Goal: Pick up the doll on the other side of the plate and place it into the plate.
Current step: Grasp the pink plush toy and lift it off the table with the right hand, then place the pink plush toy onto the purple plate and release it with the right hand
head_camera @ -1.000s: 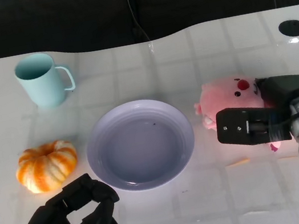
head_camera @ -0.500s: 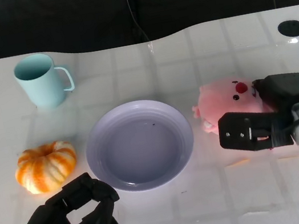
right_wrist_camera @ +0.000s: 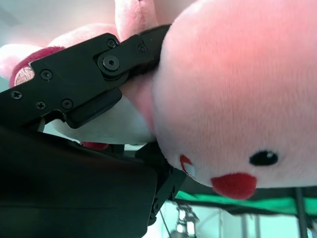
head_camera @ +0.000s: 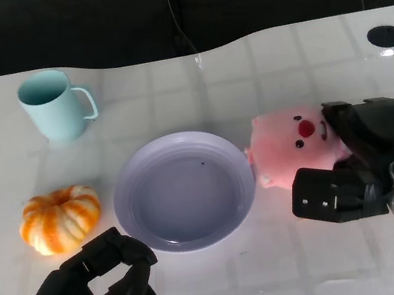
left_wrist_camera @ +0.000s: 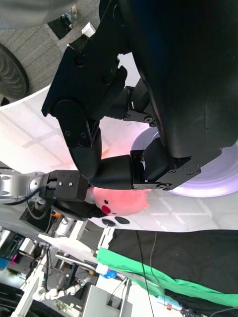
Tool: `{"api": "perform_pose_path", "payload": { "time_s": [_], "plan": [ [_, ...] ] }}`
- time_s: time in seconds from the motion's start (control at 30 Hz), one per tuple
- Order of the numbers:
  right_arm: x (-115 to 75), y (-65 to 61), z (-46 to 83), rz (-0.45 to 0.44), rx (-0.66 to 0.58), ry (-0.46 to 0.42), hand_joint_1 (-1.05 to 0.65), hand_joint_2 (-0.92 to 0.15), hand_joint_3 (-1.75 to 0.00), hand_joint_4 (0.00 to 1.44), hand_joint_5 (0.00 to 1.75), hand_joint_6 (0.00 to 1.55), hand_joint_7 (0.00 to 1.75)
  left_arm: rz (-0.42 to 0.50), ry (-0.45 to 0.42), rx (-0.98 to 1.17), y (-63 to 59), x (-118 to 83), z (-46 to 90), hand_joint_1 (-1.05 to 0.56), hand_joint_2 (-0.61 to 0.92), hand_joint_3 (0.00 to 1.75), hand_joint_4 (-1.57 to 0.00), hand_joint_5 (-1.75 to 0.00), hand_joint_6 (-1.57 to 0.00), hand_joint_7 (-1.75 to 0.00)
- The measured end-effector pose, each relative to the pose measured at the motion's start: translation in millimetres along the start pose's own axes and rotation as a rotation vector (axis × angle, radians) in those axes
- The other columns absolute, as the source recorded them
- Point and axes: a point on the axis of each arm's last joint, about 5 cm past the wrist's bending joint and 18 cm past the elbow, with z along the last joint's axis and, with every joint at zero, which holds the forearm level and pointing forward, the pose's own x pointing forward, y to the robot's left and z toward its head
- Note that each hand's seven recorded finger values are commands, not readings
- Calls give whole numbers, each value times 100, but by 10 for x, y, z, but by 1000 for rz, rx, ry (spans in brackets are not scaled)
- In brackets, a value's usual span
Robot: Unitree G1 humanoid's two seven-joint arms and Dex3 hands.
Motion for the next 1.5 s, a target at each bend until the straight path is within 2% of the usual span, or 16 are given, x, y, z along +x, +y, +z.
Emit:
{"api": "perform_pose_path", "payload": {
  "time_s": [0.07, 0.13, 0.2, 0.27, 0.37, 0.6, 0.7, 0.9, 1.0, 1.17, 1.37, 1.43, 1.5],
  "plan": [
    [-17, 14, 16, -41, 21, -20, -21, -87, -15, 89, 175, 69, 171, 2, 1, 1, 0, 0, 0, -39, 74, 81, -65, -175, -65, -138],
    [-24, 15, 28, -70, 44, -37, -21, -86, -17, 91, 175, 70, 170, 2, 1, 2, 1, -1, 0, -39, 73, 81, -65, -175, -64, -139],
    [-25, 2, 39, -109, 78, -42, -22, -65, -62, 93, 175, 71, 174, 2, 2, 2, 2, -1, 0, -39, 73, 82, -65, -175, -63, -139],
    [-16, -24, 38, -144, 119, -29, -20, -51, -91, 95, 175, 73, 174, 2, 2, 2, 2, -1, 1, -40, 72, 81, -66, -175, -64, -139],
    [-12, -70, 36, -204, 167, -24, -17, -44, -108, 96, 175, 73, 175, 3, 2, 3, 4, -2, 1, -41, 71, 80, -66, -175, -65, -138],
    [-8, -206, 42, -307, 254, -30, -16, -29, -129, 99, 175, 77, 175, 2, 1, 0, 8, -5, 1, -41, 72, 78, -66, -175, -65, -136],
    [-9, -251, 23, -337, 276, -22, -13, -25, -134, 99, 175, 79, 175, 0, -1, 0, 9, -10, -1, -41, 73, 78, -66, -175, -65, -136],
    [-24, -349, 20, -377, 294, -48, -13, -25, -137, 101, 175, 81, 175, -1, 1, 0, 14, -34, -17, -41, 73, 78, -67, -175, -64, -137],
    [-12, -446, 84, -395, 318, -87, -13, -26, -137, 102, 175, 81, 175, -1, 2, -1, 14, -37, -20, -40, 71, 79, -66, -175, -64, -138],
    [3, -587, 202, -375, 333, -155, -13, -25, -133, 100, 175, 81, 175, -1, 2, -3, 14, -37, -21, -39, 71, 80, -66, -175, -64, -138],
    [31, -612, 392, -315, 329, -221, -17, -29, -131, 98, 175, 81, 175, -1, 2, -3, 15, -34, -21, -40, 71, 81, -68, -175, -65, -137],
    [61, -627, 457, -296, 330, -240, -18, -29, -125, 98, 175, 80, 175, -3, 1, -3, 16, -26, -18, -40, 71, 81, -68, -175, -65, -137],
    [85, -624, 527, -264, 328, -256, -17, -34, -118, 99, 175, 79, 175, -2, 2, -3, 18, -23, -19, -40, 71, 82, -68, -175, -65, -136]
  ]
}}
